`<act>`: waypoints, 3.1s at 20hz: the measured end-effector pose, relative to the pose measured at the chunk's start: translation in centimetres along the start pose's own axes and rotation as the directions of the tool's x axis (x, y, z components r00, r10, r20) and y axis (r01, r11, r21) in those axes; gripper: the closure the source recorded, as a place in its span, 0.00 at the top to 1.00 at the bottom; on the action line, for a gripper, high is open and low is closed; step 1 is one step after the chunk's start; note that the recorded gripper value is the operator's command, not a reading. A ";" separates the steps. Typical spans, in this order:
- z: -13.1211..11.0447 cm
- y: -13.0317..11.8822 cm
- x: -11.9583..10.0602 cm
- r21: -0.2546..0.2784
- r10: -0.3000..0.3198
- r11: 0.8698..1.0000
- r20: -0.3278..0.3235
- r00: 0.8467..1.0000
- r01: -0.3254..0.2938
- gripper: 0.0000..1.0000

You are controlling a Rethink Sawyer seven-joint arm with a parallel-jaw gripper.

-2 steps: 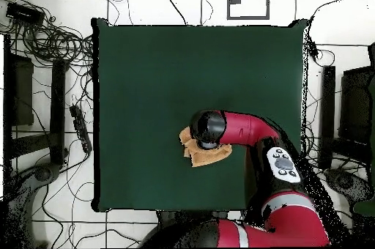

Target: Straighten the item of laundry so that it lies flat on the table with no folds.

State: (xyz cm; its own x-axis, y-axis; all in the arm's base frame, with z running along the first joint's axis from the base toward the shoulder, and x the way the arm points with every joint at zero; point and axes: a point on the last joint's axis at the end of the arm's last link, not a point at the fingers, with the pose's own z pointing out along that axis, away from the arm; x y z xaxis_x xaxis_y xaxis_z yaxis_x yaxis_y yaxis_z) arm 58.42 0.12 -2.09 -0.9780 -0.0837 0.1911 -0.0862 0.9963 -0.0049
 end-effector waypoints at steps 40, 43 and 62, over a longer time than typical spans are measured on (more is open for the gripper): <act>-7.0 -1.8 -1.2 -0.017 0.026 1.000 0.093 0.995 -0.025 0.00; -9.0 -2.2 -1.0 -0.012 0.029 1.000 0.083 0.996 -0.028 0.00; -20.5 -0.5 1.5 -0.013 0.055 0.998 0.074 0.996 -0.054 0.00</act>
State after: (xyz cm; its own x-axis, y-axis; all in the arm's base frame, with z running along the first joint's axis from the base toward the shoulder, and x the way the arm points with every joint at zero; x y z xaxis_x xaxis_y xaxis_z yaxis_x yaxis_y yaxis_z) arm 60.86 -0.05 18.30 -0.9926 -0.0303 0.1176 -0.0308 0.9995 -0.0022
